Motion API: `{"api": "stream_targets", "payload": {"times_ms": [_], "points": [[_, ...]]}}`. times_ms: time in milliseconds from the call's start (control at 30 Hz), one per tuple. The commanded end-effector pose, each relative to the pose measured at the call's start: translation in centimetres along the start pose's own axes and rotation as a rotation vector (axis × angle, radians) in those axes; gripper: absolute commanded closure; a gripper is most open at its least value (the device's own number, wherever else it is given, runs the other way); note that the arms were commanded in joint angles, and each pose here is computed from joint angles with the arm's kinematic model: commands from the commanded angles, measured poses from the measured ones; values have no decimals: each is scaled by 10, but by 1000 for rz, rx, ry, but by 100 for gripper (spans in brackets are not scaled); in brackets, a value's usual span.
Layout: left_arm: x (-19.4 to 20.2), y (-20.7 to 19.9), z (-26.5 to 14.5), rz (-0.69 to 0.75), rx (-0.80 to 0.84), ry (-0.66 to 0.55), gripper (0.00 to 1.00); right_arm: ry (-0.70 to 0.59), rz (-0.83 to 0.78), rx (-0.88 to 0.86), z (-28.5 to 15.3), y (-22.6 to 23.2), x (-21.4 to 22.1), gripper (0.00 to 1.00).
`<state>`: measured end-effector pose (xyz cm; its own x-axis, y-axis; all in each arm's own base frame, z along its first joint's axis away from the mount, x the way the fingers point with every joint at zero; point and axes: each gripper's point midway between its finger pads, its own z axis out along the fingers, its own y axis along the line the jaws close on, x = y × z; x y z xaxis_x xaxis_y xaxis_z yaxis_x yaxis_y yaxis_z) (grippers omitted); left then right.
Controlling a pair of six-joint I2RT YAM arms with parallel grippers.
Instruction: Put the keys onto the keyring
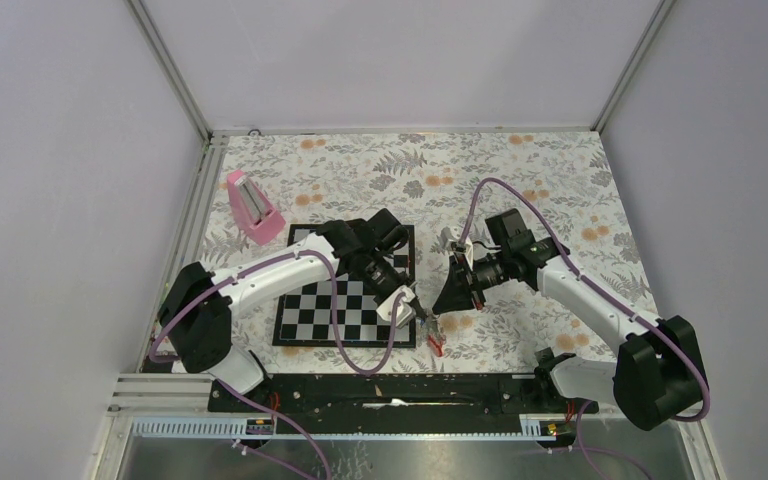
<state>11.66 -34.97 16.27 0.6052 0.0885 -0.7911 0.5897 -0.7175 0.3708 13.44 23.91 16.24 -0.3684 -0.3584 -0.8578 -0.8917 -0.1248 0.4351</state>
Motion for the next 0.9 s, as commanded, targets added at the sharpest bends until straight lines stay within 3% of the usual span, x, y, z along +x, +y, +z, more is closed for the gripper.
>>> {"api": "stream_targets", "payload": {"times_ms": [0, 500, 867], "points": [[-11, 11, -1, 8, -25, -31, 100, -72, -73, -23, -3, 5, -19, 100], [-10, 36, -26, -152, -197, -81, 100, -169, -39, 45, -18, -5, -38, 100], [-15, 67, -62, -532, -433, -187, 100, -197, -133, 105, -36, 0, -61, 100]]}}
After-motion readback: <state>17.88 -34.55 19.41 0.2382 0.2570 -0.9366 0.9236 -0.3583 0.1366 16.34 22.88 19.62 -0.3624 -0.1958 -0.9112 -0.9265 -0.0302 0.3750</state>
